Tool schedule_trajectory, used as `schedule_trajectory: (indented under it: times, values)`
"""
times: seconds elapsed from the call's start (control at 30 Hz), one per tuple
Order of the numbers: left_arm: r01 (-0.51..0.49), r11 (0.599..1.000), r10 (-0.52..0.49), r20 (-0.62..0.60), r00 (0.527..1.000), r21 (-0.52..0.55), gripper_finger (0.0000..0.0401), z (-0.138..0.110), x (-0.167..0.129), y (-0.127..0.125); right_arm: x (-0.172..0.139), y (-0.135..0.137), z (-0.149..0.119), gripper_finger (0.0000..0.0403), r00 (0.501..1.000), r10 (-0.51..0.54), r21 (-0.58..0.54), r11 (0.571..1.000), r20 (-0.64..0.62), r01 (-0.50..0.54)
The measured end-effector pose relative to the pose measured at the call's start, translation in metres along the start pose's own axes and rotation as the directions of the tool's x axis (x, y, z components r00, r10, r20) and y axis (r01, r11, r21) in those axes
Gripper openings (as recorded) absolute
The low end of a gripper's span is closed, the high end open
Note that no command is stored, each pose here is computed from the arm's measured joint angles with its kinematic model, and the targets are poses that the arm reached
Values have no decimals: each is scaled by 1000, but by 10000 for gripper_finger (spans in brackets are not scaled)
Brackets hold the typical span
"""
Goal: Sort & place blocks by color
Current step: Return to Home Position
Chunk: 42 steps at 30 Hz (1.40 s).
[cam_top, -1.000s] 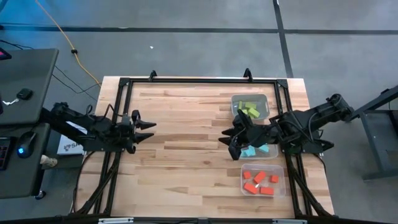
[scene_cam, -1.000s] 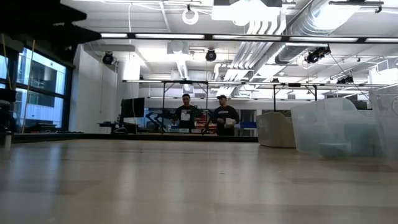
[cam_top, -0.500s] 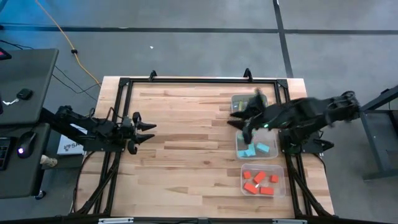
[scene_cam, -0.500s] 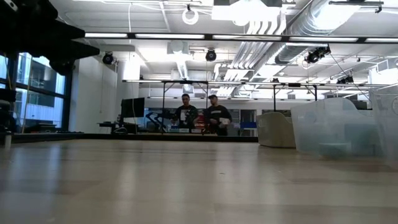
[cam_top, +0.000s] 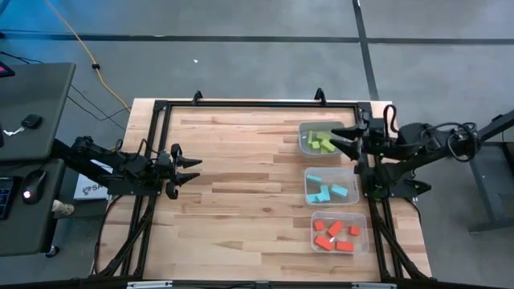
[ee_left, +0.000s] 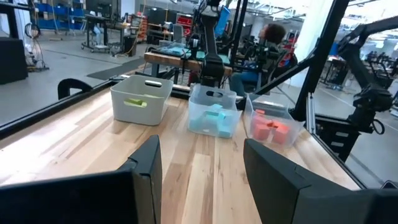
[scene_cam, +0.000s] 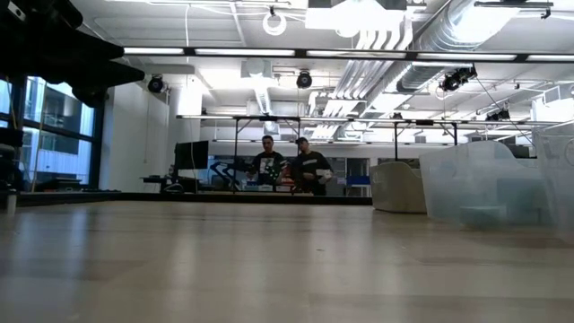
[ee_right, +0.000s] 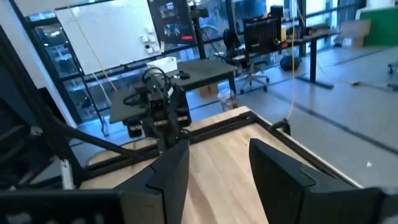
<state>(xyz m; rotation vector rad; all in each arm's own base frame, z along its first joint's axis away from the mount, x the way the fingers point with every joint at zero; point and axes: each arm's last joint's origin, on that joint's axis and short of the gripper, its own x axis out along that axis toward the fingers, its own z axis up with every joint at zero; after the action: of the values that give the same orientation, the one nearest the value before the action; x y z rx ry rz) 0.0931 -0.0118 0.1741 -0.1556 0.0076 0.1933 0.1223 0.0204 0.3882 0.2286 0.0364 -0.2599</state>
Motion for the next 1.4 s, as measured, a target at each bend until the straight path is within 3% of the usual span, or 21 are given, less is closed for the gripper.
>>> schedule_trajectory:
  times: [0.37, 0.53, 0.63, 1.2, 1.4]
  values:
    - [0, 1000, 0, 0, 1000, -15, 147, 0, 0, 0, -21, -35, -82, 158, 997, 18, -14, 1000, 70, -17]
    - [1, 1000, -1, 0, 1000, -15, 147, 0, 0, 0, -24, -42, -111, 158, 987, 101, 22, 994, 125, -105]
    - [1, 1000, -1, 0, 1000, -15, 147, 0, 0, 0, -25, -45, -124, 158, 979, 160, 36, 985, 130, -166]
    - [3, 1000, -3, -1, 1000, -15, 147, 0, 0, 0, -17, -54, -193, 158, 952, 286, 77, 953, 107, -294]
    - [3, 1000, -3, -1, 1000, -15, 147, 0, 0, 0, -13, -53, -206, 158, 935, 340, 91, 933, 97, -349]
